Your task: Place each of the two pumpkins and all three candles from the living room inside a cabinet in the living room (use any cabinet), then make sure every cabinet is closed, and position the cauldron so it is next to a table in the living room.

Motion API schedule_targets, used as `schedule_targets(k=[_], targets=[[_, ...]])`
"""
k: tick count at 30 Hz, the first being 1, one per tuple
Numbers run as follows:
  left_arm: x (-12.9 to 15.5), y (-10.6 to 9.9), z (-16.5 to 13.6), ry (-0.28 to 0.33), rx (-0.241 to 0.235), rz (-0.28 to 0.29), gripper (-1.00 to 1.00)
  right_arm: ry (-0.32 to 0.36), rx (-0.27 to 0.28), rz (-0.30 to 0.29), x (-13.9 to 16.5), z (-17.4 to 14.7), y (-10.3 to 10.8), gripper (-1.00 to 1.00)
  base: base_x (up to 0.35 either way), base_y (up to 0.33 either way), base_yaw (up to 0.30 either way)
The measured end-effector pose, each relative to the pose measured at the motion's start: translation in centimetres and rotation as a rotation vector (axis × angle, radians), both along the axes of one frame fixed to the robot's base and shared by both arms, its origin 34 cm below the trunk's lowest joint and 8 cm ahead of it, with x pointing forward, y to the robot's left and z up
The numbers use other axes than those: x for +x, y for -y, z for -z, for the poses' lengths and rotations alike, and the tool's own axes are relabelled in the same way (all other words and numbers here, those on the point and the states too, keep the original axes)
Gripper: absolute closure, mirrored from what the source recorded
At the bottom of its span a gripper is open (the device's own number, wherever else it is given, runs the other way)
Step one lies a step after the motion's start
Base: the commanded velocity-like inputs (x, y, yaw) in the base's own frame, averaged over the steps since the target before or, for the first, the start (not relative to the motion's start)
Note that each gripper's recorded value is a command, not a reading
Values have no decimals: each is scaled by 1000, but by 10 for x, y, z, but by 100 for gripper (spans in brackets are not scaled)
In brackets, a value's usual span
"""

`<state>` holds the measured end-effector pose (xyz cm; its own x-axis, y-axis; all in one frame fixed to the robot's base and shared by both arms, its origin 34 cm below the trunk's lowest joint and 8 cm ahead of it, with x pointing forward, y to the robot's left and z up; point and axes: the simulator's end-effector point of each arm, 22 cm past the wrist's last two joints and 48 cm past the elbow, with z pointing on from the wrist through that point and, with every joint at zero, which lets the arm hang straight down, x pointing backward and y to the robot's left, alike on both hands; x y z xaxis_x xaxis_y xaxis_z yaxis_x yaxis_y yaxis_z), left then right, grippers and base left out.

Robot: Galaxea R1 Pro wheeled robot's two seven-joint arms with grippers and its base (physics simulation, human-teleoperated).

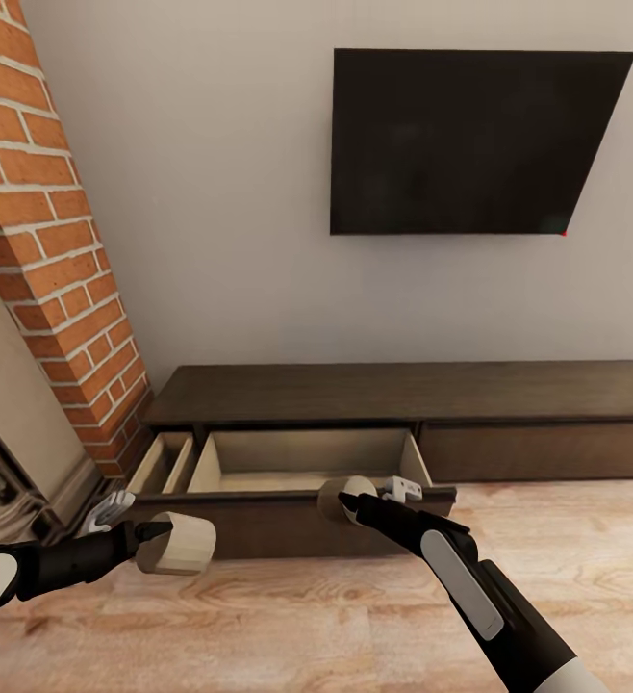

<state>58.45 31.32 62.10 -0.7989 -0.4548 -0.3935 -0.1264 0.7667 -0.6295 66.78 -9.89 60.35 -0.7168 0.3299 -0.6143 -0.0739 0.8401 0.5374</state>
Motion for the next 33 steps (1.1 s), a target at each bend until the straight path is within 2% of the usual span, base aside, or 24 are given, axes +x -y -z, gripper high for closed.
schedule_targets(k=[12,14,16,18,20,23,25,29,33], targets=[[4,-2,-23,-4,16,-2,100,-24,-10,1,1,-17,1,100,0,0,0],[5,-5,-25,-7,34,-4,100,-64,-56,27,-1,-4,14,100,0,0,0],[5,-12,-24,-13,72,-8,100,-112,-115,70,-5,11,30,100,0,0,0],[4,-24,-20,-31,144,-21,100,-161,-184,123,-9,23,48,100,0,0,0],[3,-35,-17,-50,203,-37,100,-204,-235,173,-14,28,56,100,0,0,0],[1,-46,-16,-77,266,-62,100,-254,-298,218,-24,28,49,100,0,0,0],[0,-49,-16,-92,295,-73,100,-273,-336,221,-31,26,37,100,0,0,0],[-3,-35,-13,-125,314,-83,100,-278,-376,183,-42,16,5,100,0,0,0],[-6,-18,-9,-148,333,-80,100,-271,-399,152,-47,10,-9,100,0,0,0]])
